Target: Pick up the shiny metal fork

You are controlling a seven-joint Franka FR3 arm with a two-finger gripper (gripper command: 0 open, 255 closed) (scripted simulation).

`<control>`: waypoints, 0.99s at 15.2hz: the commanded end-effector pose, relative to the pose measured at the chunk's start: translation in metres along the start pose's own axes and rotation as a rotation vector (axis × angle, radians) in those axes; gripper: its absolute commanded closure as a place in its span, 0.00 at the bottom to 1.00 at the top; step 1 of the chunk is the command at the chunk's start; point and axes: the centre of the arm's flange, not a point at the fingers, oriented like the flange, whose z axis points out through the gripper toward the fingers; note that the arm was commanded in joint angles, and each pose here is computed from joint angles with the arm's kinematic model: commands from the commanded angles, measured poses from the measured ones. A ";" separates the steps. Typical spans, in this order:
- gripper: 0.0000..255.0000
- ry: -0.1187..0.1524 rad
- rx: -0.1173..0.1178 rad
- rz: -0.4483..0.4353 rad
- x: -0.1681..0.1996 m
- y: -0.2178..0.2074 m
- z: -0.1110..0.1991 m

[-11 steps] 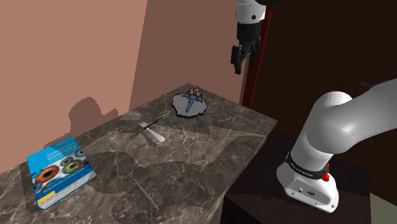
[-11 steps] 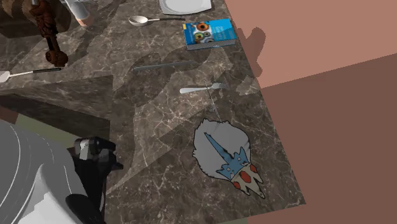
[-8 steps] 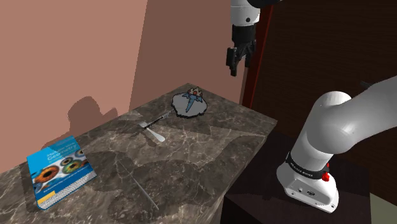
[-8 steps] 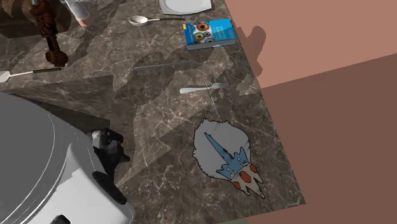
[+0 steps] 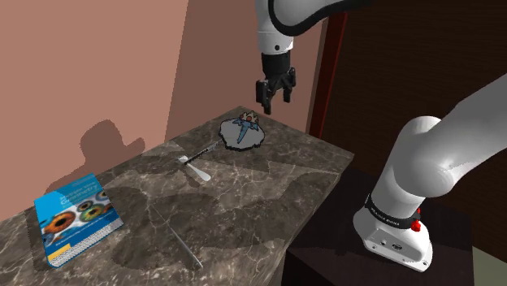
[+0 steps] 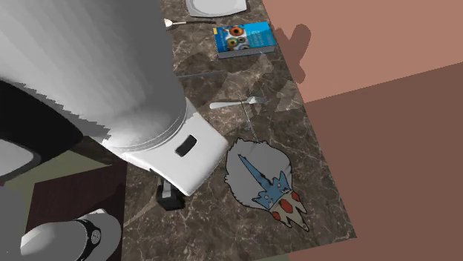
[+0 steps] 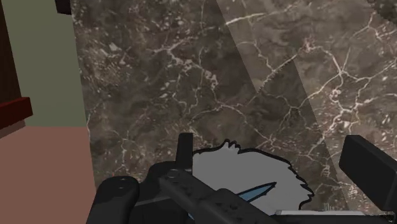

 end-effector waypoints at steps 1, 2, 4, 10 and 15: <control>0.00 -0.006 0.005 -0.006 0.018 -0.017 0.009; 0.00 -0.010 0.008 -0.009 0.025 -0.027 0.014; 0.00 -0.016 0.012 -0.015 0.040 -0.046 0.023; 0.00 -0.036 0.025 -0.034 0.083 -0.107 0.051; 0.00 -0.053 0.036 -0.050 0.118 -0.158 0.074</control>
